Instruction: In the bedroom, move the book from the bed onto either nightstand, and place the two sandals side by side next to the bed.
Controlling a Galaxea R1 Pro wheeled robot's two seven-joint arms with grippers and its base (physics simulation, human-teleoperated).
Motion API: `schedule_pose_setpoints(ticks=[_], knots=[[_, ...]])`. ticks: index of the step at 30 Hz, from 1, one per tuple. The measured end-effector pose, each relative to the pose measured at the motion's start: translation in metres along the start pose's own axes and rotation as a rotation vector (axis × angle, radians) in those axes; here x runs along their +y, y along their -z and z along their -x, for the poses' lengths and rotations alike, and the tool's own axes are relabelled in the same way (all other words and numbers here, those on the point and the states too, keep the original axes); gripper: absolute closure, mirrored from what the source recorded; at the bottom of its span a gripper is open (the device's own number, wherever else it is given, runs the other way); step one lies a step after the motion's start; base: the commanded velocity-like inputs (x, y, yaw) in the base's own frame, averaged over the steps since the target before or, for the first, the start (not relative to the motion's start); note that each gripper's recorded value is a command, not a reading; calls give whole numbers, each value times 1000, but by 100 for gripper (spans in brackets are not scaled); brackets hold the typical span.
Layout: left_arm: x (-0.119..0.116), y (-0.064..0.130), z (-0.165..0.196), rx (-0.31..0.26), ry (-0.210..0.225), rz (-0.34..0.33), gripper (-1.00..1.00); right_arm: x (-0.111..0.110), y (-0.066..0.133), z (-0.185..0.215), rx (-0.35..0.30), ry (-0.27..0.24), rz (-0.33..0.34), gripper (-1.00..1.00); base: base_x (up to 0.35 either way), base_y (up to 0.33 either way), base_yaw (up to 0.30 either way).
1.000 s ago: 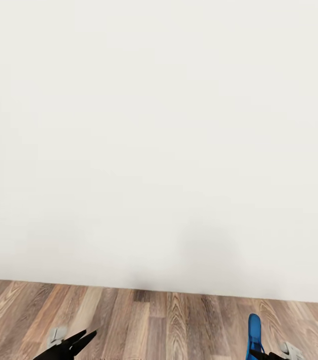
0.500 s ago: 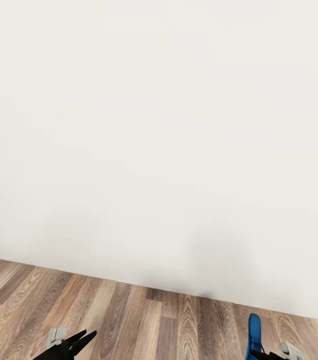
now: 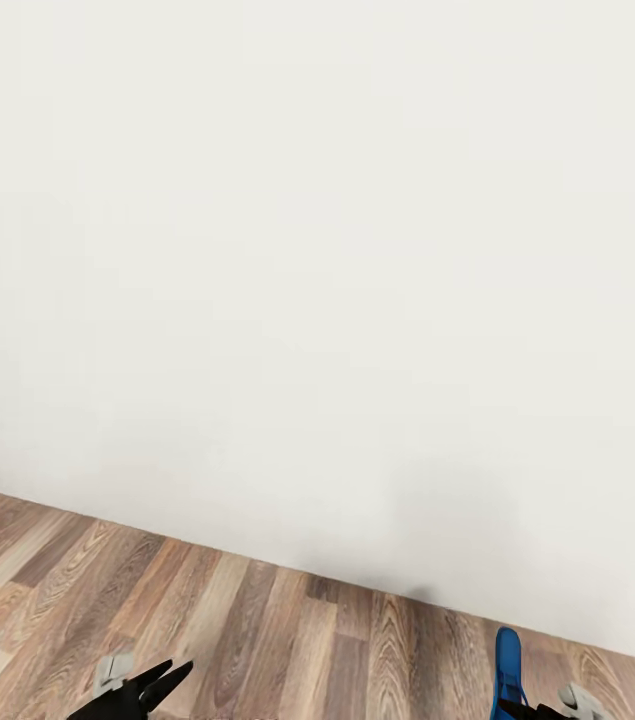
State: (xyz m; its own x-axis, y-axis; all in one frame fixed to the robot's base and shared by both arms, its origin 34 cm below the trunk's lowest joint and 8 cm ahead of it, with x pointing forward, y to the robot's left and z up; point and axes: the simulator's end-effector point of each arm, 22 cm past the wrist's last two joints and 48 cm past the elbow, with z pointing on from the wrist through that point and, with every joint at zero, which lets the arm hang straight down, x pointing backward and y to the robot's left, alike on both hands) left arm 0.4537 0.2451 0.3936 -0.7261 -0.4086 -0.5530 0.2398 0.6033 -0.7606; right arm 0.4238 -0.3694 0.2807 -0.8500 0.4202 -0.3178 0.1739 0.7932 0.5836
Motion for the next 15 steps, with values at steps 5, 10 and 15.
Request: schedule_pose_setpoints(ticks=[5,10,15], knots=[[0,0,0,0,0,0,-100,0,0,0,0,0,0,100,0,0,288],[0,0,0,0,0,0,-100,0,0,0,0,0,0,100,0,0,290],[0,0,0,0,-1,0,-100,0,0,0,1,0,0,100,0,0,290]])
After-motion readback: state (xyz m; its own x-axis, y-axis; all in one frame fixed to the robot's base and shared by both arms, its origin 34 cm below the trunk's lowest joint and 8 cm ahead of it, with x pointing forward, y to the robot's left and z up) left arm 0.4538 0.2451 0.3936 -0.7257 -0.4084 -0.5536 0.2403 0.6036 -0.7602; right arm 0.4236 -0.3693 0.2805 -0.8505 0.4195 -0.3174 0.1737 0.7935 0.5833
